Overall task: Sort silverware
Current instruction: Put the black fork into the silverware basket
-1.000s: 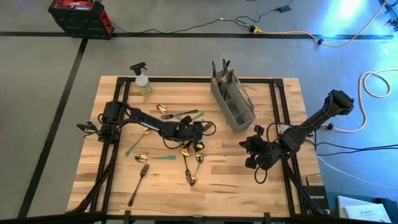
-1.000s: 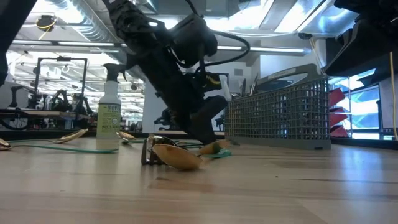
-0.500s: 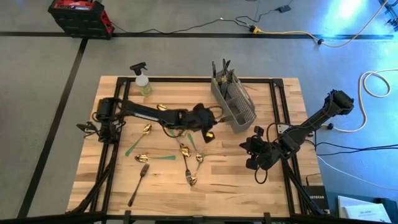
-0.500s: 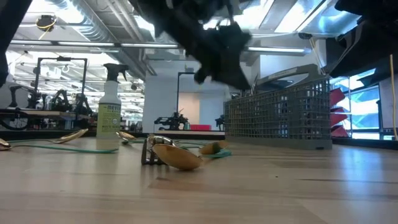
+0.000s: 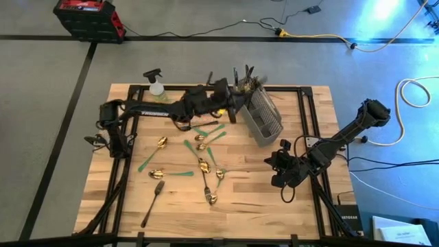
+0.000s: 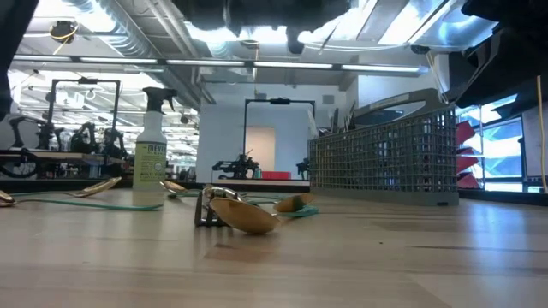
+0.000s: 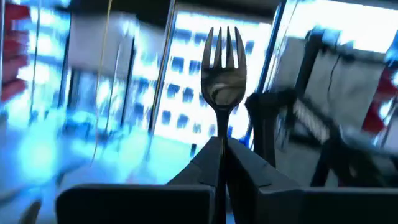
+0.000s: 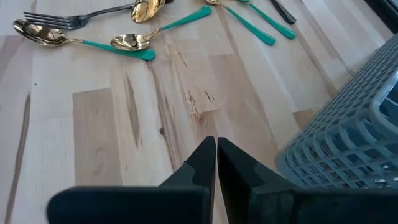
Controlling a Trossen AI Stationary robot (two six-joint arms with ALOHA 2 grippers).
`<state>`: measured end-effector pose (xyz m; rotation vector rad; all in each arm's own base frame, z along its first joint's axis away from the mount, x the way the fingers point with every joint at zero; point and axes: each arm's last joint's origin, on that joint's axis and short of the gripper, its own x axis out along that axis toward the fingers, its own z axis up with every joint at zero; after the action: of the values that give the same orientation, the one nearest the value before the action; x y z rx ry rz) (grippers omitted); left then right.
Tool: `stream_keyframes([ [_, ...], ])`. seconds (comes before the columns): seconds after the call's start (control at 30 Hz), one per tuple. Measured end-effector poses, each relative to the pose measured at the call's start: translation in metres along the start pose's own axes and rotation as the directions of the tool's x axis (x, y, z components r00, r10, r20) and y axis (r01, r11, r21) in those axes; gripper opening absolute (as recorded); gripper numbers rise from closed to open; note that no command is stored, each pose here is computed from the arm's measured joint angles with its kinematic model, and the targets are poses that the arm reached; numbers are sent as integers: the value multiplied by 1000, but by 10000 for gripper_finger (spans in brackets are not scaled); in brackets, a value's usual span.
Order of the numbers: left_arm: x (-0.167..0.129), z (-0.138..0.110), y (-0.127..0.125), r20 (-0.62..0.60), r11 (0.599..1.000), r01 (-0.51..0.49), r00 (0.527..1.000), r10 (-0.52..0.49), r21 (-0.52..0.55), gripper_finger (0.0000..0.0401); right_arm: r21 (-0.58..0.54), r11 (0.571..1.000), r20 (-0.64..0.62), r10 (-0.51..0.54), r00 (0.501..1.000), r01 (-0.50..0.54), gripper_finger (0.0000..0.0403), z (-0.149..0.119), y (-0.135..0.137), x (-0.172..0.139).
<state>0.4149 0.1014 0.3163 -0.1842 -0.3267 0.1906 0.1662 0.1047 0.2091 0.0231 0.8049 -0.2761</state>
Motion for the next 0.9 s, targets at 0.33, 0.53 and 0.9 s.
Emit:
stream_keyframes([
  [0.33,18,-93,56,225,990,-134,964,140,-43,0,-6,1000,0,0,1000,0,1,0,0,0],
  [0.53,36,-127,66,237,990,-140,962,137,-8,0,-8,1000,-1,-1,1000,1,1,0,0,0],
  [0.9,42,-137,71,243,958,-224,954,177,181,0,-15,1000,-5,-4,1000,4,1,-1,0,0],
])
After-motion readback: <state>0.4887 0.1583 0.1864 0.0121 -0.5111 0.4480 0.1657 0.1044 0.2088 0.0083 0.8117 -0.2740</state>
